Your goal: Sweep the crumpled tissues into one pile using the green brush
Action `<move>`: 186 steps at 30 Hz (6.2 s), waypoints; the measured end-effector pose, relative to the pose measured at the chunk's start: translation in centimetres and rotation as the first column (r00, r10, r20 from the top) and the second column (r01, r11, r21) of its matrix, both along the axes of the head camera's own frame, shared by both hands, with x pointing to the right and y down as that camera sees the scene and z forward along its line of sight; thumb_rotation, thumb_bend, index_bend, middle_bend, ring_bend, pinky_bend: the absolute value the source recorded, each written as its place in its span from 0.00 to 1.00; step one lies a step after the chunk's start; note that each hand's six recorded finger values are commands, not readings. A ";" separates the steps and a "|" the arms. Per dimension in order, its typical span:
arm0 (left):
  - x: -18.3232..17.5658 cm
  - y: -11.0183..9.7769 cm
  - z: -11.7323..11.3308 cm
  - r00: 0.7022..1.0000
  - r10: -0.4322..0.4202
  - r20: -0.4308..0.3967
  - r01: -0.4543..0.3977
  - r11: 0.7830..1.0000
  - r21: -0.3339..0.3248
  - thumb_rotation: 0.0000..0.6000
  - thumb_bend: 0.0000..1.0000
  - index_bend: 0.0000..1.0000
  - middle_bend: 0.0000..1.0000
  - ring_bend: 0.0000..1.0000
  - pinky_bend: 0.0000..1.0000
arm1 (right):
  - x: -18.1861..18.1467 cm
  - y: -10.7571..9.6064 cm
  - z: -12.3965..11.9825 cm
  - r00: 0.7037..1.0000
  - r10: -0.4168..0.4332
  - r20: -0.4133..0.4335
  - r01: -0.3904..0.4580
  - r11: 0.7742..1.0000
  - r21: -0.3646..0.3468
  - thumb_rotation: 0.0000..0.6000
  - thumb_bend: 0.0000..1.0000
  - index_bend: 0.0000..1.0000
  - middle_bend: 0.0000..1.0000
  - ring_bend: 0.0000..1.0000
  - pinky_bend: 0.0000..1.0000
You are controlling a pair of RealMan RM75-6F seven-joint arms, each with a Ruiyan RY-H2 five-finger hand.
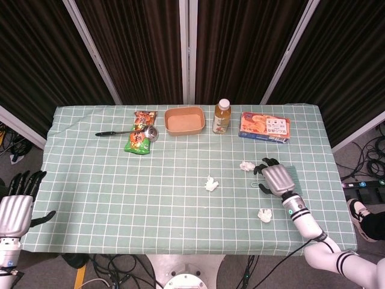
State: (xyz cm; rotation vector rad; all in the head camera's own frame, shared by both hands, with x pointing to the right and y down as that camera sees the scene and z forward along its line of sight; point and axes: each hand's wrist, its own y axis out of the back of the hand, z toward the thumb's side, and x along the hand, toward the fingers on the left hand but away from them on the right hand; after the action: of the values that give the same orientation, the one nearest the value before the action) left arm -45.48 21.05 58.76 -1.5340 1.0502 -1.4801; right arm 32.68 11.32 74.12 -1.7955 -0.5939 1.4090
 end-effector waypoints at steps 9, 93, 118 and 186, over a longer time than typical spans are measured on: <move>0.0 -0.1 0.3 1.000 0.003 -0.005 -0.003 1.000 -0.004 1.00 0.01 0.07 0.09 0.00 0.02 | 0.2 1.0 1.4 0.999 0.001 -0.040 0.000 1.000 0.005 1.00 0.19 0.43 0.42 0.13 0.19; 0.6 -0.3 -0.9 1.000 -0.003 0.004 0.003 1.000 -0.010 1.00 0.01 0.07 0.09 0.00 0.02 | -16.0 -5.8 1.5 0.475 0.338 0.812 -0.060 0.934 -0.353 1.00 0.36 0.68 0.63 0.33 0.23; 1.0 -0.8 -0.3 0.999 0.028 -0.026 -0.028 1.000 -0.007 1.00 0.01 0.07 0.09 0.00 0.02 | 1.3 -0.2 -9.8 0.498 0.468 0.731 -0.447 0.860 -0.246 1.00 0.40 0.68 0.63 0.33 0.12; 0.5 -0.1 -0.5 0.998 0.021 -0.053 -0.020 1.000 0.006 1.00 0.01 0.07 0.09 0.00 0.02 | -16.9 -1.2 -1.9 0.553 0.359 0.752 -0.395 0.907 -0.143 1.00 0.42 0.68 0.63 0.33 0.08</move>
State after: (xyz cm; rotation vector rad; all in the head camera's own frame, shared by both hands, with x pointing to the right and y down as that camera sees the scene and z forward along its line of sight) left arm -44.95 20.98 58.27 -1.5831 1.0651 -1.4288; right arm 15.77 10.12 72.17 -2.3027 -1.5315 0.7720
